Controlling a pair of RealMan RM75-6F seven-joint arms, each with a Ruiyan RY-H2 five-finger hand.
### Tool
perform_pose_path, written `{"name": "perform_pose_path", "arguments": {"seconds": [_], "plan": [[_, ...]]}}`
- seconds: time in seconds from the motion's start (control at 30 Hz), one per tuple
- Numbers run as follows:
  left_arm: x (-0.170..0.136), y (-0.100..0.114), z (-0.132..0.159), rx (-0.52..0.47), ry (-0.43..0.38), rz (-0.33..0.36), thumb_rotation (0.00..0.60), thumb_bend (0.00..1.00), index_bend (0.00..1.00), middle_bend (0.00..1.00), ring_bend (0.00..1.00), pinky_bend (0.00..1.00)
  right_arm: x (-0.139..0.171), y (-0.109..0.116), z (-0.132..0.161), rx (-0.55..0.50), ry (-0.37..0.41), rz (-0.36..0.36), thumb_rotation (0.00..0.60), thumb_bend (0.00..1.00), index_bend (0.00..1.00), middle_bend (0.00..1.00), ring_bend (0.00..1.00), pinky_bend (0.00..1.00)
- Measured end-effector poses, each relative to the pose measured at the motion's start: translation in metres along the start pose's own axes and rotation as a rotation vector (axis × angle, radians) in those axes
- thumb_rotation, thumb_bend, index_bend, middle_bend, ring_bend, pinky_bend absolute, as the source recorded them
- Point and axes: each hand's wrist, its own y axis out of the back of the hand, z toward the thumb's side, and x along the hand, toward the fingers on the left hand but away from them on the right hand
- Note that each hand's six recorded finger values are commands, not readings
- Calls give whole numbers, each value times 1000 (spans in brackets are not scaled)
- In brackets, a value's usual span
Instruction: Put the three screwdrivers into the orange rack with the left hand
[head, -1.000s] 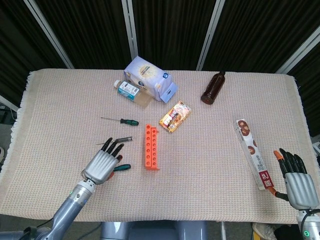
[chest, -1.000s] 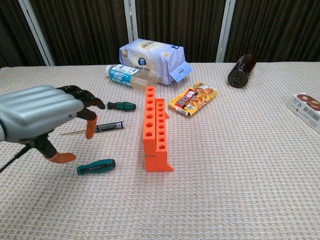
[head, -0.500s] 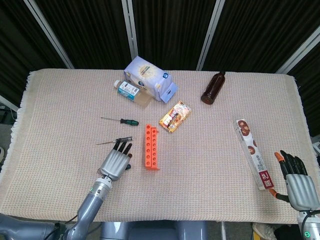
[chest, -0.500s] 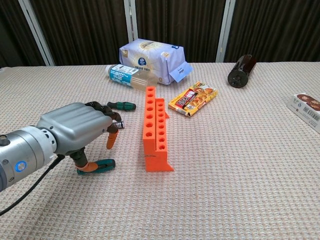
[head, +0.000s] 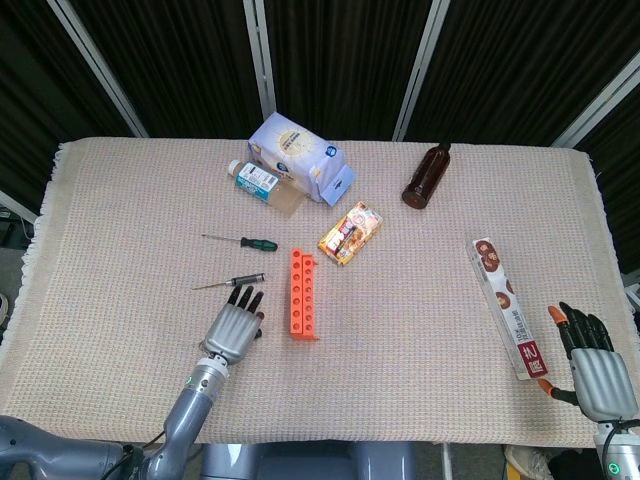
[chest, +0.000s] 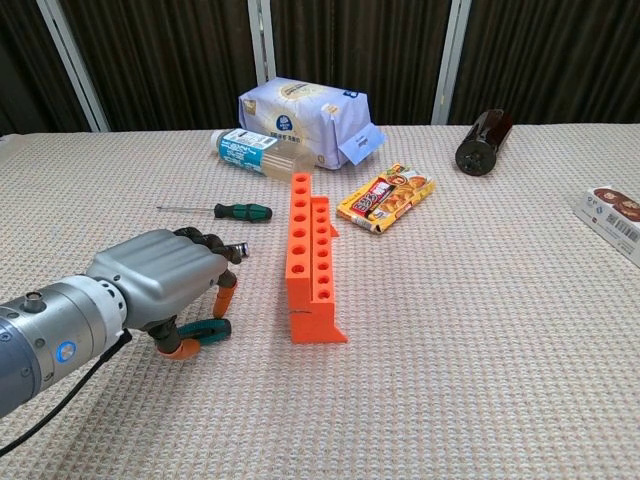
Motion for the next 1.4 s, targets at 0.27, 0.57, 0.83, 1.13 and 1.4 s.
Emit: {"name": "perform_pose_path", "arguments": {"seconds": [0.27,0.57,0.83,1.13,1.4], "plan": [[1,-6,1,6,3,-14,600,298,409,58,7,0,1,-1,-2,-4,-6,4,600,0,20,0,0,12],[1,-3,5,-23,-12,19,600,344,493,71,31,0,2,-2,-3,-6,-11,6,600,0,20,0,0,14],[0,-4,5,-36,-21,28,600,461,608,116,53,0,2,-2,-3,-8,-13,6,600,0,20,0,0,16],[-11,22,-7,-234,-52,115,600,531,670,177,93,0,2,-1,-1,-7,-3,0,600,0,20,0,0,16],[-28,57,-40,-588,-112,119,600,530,672,211,104,0,0,-2,0,-10,2,0,600,0,20,0,0,16]]}}
